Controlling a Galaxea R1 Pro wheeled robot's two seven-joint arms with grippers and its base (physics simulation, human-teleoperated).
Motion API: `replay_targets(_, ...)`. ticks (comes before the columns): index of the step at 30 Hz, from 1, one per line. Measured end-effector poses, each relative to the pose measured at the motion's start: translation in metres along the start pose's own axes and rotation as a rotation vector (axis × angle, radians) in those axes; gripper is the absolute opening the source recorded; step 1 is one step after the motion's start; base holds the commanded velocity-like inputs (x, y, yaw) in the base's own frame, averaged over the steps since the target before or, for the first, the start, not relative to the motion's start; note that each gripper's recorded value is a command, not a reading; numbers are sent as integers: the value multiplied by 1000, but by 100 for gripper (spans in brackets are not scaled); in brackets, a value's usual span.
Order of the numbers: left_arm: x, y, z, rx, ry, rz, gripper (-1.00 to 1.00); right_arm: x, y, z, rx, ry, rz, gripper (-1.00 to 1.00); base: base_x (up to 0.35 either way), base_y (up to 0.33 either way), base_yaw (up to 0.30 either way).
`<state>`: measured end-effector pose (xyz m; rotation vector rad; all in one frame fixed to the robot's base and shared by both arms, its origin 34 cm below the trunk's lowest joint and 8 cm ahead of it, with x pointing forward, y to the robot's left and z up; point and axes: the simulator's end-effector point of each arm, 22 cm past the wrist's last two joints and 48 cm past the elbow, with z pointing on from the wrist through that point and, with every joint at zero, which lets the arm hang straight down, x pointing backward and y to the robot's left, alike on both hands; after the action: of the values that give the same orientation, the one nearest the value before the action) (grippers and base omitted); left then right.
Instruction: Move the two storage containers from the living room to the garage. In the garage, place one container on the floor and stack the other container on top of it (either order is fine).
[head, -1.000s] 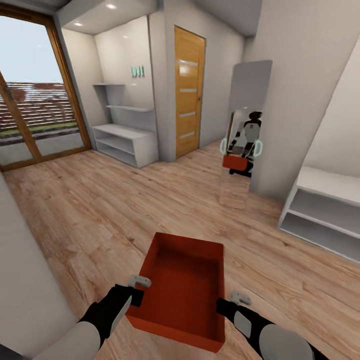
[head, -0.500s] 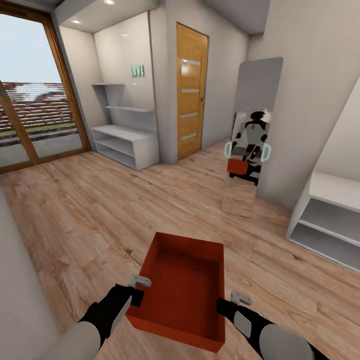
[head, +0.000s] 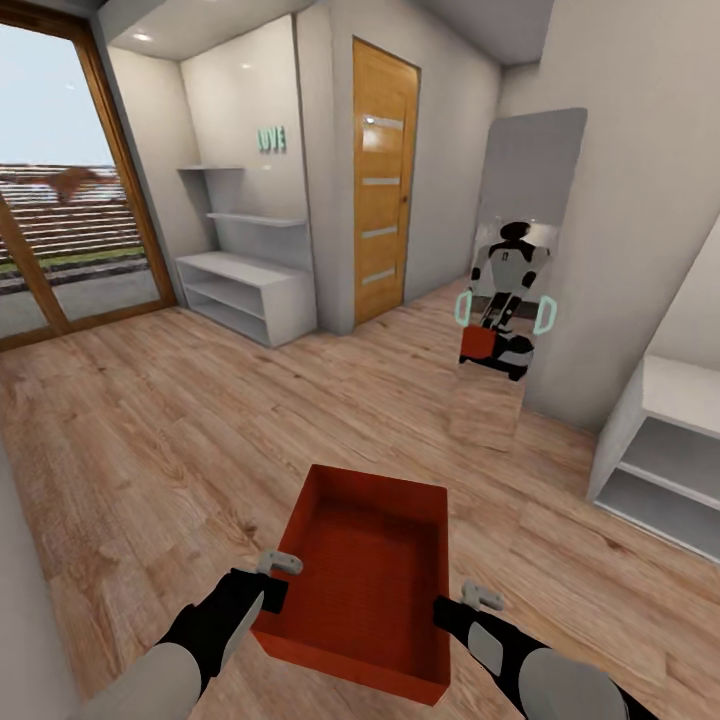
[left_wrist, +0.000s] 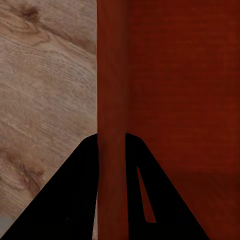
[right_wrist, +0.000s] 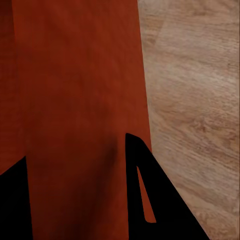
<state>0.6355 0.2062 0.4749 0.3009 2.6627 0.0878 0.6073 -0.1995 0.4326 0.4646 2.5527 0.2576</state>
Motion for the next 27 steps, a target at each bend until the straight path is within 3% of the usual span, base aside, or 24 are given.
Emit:
replay_targets(14,0,0,0,0,0,0,-100,0,0,0,0,0,0,-100,341,0,7)
replay_targets(27,0,0,0,0,0,-1,-100,0,0,0,0,0,0,-100,341,0,256)
